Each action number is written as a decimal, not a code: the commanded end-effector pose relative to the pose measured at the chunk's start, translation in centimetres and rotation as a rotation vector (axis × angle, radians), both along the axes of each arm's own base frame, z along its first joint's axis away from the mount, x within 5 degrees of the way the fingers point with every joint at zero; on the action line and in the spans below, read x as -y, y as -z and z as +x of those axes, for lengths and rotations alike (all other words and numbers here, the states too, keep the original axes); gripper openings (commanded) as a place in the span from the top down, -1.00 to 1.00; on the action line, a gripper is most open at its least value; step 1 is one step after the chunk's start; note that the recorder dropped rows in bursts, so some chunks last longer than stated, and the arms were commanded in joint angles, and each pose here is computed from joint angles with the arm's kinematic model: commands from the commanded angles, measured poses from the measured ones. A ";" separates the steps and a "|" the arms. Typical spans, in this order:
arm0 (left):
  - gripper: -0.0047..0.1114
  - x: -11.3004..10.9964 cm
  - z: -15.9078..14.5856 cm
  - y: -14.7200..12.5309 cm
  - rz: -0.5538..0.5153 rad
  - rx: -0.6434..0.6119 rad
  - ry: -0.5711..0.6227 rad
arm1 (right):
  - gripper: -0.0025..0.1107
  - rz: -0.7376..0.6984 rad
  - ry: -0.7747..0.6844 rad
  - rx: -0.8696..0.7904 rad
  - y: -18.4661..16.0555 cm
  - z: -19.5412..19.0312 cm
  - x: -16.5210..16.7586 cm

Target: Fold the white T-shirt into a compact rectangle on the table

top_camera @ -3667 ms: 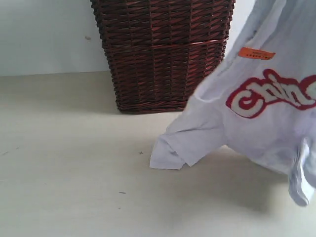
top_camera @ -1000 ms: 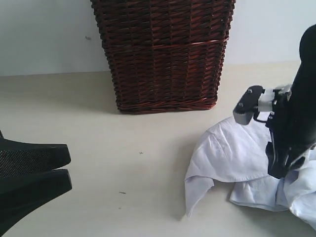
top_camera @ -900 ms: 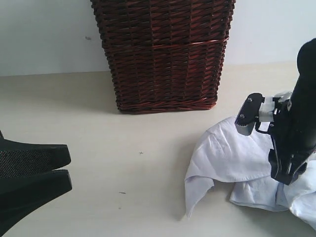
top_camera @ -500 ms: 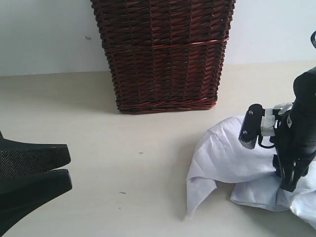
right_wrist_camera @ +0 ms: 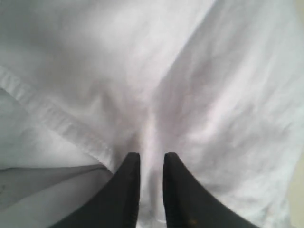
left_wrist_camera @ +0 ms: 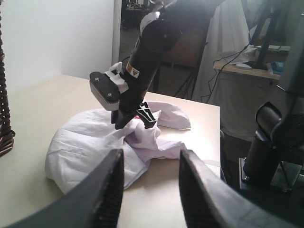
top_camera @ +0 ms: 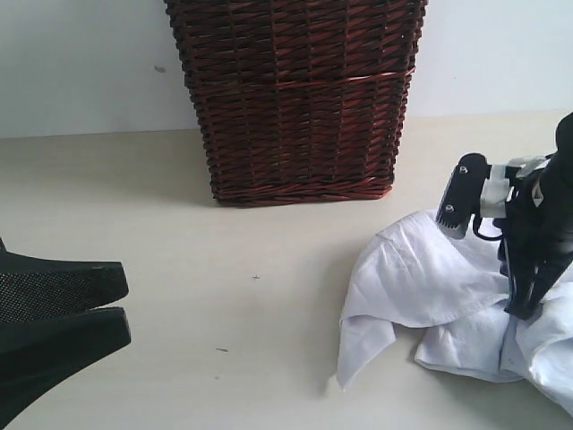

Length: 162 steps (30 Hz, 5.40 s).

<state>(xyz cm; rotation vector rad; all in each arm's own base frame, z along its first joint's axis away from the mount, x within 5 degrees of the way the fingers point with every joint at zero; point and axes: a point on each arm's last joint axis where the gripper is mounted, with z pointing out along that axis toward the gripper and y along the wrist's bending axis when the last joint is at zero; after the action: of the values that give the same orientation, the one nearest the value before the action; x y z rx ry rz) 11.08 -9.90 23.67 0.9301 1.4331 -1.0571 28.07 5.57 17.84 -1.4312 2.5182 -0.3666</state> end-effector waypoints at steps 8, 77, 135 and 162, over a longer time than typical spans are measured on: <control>0.25 0.0 0.0 0.1 0.001 -0.002 -0.002 | 0.88 0.051 -0.012 0.156 -4.7 -1.3 0.1; 0.25 0.1 -0.1 0.3 0.015 -0.008 0.010 | 0.16 -0.109 0.120 0.285 -4.2 0.3 1.6; 0.25 0.1 0.0 0.5 0.024 -0.023 0.016 | 0.96 0.222 0.850 0.475 -5.4 10.2 10.1; 0.25 0.2 -0.5 0.9 0.026 -0.059 0.057 | 0.10 0.281 0.771 -0.027 -9.0 10.6 9.3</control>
<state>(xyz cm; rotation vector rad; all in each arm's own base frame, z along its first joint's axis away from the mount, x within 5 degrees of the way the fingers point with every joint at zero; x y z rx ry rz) 10.91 -9.99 23.01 0.9800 1.4622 -1.0668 40.11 -4.63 25.30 -0.2882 2.8480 -0.1864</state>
